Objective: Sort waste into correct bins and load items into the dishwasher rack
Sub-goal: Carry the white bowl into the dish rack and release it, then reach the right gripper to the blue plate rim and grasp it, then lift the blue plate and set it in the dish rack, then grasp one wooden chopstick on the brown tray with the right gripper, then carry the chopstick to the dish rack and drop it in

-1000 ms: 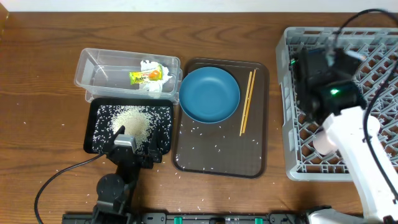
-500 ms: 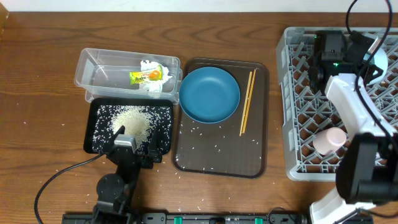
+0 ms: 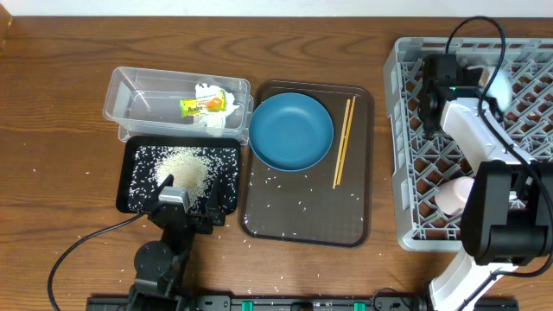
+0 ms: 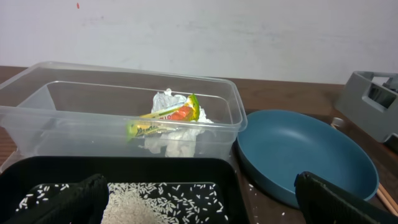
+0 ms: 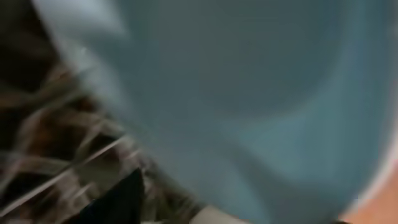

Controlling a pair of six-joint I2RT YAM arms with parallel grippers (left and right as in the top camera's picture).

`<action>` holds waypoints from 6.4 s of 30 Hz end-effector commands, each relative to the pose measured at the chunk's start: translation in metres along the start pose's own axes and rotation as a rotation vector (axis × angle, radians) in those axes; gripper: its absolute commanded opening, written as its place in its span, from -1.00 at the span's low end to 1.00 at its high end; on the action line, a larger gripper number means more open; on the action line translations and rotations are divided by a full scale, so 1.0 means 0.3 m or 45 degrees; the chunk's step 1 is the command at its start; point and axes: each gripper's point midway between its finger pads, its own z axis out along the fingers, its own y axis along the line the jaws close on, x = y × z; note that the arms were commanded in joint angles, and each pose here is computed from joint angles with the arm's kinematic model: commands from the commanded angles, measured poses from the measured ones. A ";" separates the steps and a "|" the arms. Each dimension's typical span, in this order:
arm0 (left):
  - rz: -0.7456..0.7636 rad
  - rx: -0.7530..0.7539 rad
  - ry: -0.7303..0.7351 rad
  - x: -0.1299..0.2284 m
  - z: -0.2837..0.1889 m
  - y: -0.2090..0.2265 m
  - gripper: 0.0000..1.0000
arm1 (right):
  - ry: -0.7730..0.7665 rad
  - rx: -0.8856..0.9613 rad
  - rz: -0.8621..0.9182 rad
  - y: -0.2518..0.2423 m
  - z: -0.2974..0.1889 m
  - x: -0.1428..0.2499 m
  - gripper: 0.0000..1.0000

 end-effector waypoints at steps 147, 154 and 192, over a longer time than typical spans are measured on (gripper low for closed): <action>0.004 -0.020 0.049 0.055 0.007 0.015 0.96 | -0.201 -1.697 0.132 0.272 -0.908 -0.024 0.29; 0.004 -0.020 0.048 0.055 0.007 0.015 0.96 | 0.193 -1.342 0.182 0.474 -0.792 0.159 -0.02; 0.004 -0.020 0.049 0.055 0.007 0.015 0.96 | -0.256 -1.132 0.014 0.298 -0.649 -0.043 -0.98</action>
